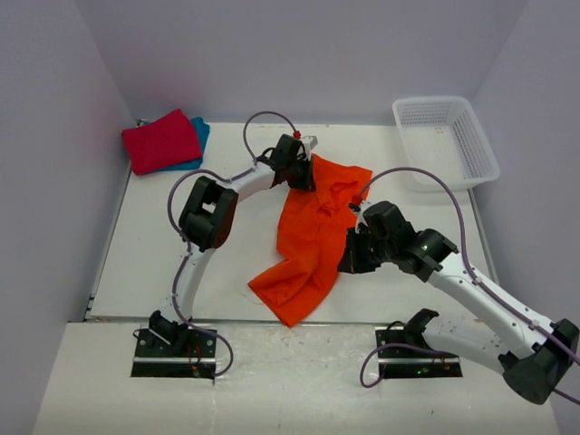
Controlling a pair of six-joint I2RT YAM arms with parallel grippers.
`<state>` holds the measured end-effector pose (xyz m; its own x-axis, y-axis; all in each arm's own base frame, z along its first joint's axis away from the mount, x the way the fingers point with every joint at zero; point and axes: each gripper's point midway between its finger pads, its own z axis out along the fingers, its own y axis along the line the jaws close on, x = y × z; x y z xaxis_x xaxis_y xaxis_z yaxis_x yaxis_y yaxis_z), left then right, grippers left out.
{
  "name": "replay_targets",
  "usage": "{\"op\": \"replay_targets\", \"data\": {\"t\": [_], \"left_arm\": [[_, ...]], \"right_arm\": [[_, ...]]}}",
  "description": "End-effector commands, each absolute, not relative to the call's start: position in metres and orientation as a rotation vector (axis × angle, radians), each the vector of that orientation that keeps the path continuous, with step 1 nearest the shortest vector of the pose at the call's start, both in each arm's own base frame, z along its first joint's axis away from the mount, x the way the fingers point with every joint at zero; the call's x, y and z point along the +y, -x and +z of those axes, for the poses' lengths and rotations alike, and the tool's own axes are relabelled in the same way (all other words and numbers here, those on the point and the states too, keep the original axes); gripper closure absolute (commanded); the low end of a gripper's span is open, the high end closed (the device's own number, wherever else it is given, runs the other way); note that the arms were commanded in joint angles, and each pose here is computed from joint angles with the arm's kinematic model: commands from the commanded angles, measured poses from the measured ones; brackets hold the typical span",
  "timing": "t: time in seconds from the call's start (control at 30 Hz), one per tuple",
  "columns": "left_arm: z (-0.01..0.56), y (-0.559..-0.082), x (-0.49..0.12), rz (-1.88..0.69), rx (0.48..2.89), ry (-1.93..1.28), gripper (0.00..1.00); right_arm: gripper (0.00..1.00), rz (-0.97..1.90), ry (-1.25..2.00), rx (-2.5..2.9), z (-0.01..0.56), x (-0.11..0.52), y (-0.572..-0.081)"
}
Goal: Fold and stack the t-shirts
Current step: Rotate the tshirt 90 degrees, then grab the bottom of the folded rectangular tshirt with both arms
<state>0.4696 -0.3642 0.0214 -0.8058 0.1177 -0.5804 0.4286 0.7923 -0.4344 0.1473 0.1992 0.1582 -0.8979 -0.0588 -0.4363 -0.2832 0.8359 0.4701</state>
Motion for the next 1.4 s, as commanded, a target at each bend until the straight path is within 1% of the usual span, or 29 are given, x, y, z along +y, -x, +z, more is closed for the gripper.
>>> {"op": "replay_targets", "data": {"t": [0.0,0.13,0.27,0.37,0.47,0.6,0.7,0.73,0.87,1.0,1.1,1.13,1.2,1.23,1.27,1.3,1.37], "left_arm": [[-0.011,-0.502,-0.325,-0.739,2.473,-0.300,1.00],[-0.020,-0.528,-0.309,-0.779,2.456,-0.270,1.00],[-0.023,-0.552,-0.289,-0.777,2.436,-0.253,1.00],[-0.008,-0.570,-0.274,-0.800,2.391,-0.221,1.00],[0.004,-0.579,-0.261,-0.829,2.357,-0.210,1.00],[0.015,-0.589,-0.248,-0.817,2.322,-0.196,1.00],[0.013,-0.597,-0.232,-0.800,2.331,-0.144,1.00],[0.012,-0.599,-0.222,-0.807,2.334,-0.115,0.99],[0.013,-0.599,-0.211,-0.849,2.330,-0.058,0.92],[0.025,-0.598,-0.210,-0.845,2.301,-0.083,0.82],[0.046,-0.596,-0.210,-0.842,2.269,-0.092,0.67],[0.054,-0.596,-0.210,-0.843,2.255,-0.097,0.57],[0.077,-0.595,-0.209,-0.842,2.226,-0.103,0.51],[0.097,-0.594,-0.209,-0.840,2.199,-0.109,0.44],[0.106,-0.591,-0.208,-0.840,2.193,-0.108,0.36],[0.114,-0.588,-0.207,-0.834,2.189,-0.101,0.26],[0.146,-0.577,-0.201,-0.788,2.157,-0.078,0.23]], "right_arm": [[1.00,0.802,0.244,2.552,0.180,0.215,-0.159],[1.00,0.813,0.312,2.604,0.166,0.237,-0.158],[1.00,0.704,0.380,2.682,0.137,0.261,-0.167],[1.00,0.641,0.419,2.698,0.119,0.277,-0.178],[1.00,0.641,0.413,2.696,0.107,0.291,-0.190],[1.00,0.587,0.437,2.765,0.074,0.303,-0.199],[1.00,0.559,0.444,2.780,0.064,0.307,-0.204],[1.00,0.553,0.446,2.792,0.058,0.310,-0.206],[1.00,0.531,0.425,2.830,0.042,0.311,-0.206],[1.00,0.486,0.367,2.862,0.027,0.301,-0.201],[1.00,0.462,0.347,2.877,0.018,0.295,-0.197],[1.00,0.457,0.345,2.882,0.015,0.293,-0.195],[1.00,0.446,0.338,2.890,0.009,0.291,-0.195],[1.00,0.444,0.340,2.889,0.008,0.292,-0.195],[1.00,0.440,0.335,2.892,0.007,0.291,-0.195],[1.00,0.431,0.332,2.896,0.005,0.291,-0.195],[1.00,0.442,0.332,2.895,0.003,0.291,-0.195]]}}
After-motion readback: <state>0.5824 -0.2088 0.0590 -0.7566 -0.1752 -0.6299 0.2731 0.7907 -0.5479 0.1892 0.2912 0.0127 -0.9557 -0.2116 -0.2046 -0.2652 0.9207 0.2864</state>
